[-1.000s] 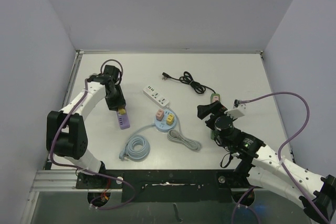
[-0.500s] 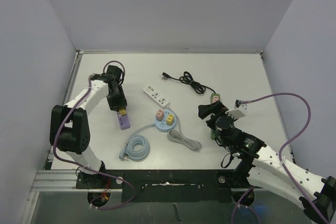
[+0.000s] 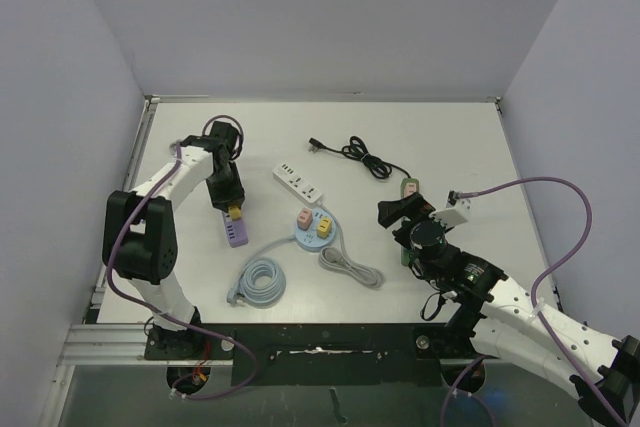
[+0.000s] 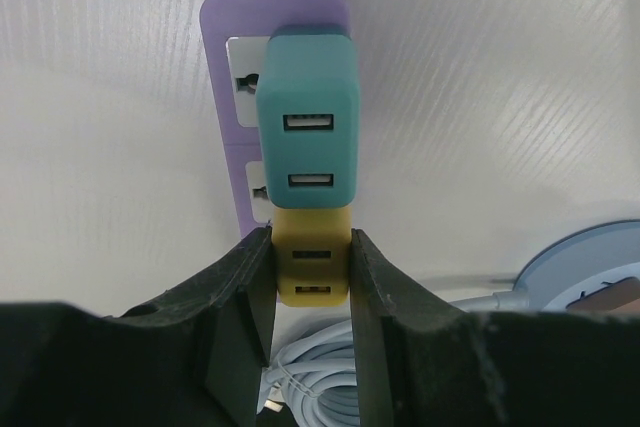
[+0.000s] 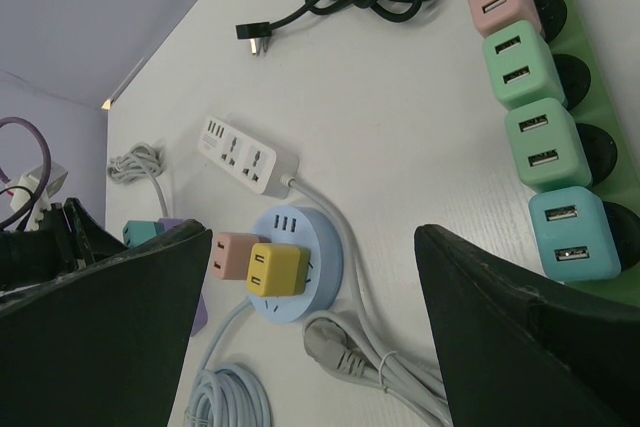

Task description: Insert the plug

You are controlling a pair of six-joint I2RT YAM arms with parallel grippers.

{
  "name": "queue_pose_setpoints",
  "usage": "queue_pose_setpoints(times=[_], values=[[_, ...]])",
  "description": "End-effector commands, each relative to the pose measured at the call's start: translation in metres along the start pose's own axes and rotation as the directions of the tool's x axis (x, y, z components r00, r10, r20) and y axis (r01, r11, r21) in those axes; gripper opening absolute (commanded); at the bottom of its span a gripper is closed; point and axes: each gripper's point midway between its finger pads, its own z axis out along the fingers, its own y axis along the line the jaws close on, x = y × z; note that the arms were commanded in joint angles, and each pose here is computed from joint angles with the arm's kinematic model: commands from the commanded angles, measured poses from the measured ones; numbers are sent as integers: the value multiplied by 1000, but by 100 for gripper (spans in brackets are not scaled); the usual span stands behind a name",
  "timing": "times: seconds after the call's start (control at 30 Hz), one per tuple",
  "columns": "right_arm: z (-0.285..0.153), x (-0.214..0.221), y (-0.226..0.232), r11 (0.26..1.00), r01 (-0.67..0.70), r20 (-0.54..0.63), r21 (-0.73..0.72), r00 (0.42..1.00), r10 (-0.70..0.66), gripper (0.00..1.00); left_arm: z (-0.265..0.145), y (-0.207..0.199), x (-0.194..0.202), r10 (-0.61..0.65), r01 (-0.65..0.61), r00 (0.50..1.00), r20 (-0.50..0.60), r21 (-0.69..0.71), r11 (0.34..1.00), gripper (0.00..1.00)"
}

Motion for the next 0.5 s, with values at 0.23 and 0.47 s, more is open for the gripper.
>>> queue_pose_setpoints(times=[0.23,0.47], values=[[1,-12,-7,999,-8,61,35,998,6,85,55,19,13,23,-30,998,-64,-118,993,18],[0,-14,-8,999,-1,65,45,998,-2,85,26,5,-9,35,-35,999,3,-49,998,28]])
